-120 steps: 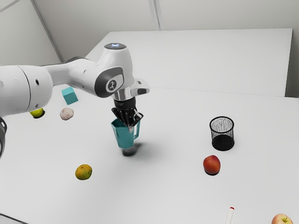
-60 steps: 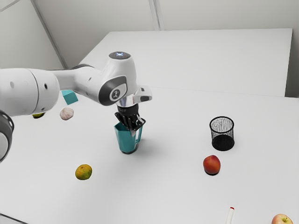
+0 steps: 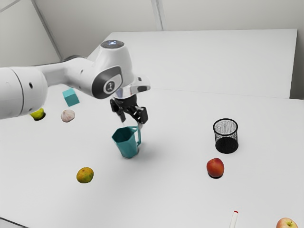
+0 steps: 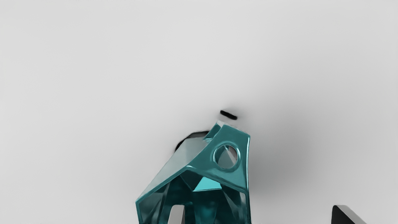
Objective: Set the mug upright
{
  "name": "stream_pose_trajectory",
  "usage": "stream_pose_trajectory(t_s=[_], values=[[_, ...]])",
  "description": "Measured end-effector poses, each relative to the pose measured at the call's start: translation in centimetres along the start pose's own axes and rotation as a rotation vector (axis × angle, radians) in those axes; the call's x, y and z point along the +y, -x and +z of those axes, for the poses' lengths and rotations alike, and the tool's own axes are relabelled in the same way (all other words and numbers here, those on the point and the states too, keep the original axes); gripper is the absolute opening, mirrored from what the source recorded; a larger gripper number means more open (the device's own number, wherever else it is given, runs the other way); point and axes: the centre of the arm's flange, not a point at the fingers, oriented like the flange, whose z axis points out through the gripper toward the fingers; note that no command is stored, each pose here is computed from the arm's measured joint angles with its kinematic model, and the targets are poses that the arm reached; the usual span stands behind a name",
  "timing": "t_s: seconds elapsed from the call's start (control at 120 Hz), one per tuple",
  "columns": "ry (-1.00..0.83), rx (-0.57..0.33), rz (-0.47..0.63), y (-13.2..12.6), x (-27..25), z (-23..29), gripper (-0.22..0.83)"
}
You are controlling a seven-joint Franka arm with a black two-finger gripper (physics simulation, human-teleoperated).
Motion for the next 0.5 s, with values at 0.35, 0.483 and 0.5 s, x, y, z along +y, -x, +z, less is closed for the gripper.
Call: stream_pose_trajectory(t_s=[0.35,0.483,0.5], values=[[-0.014,0.122,-0.03,-0.7,-1.9,-8.9,0.6],[-0.02,0.135,-0.046,-0.9,-2.8,-11.9,0.61],[-0.02,0.135,-0.048,-0.9,-2.9,-12.2,0.61]])
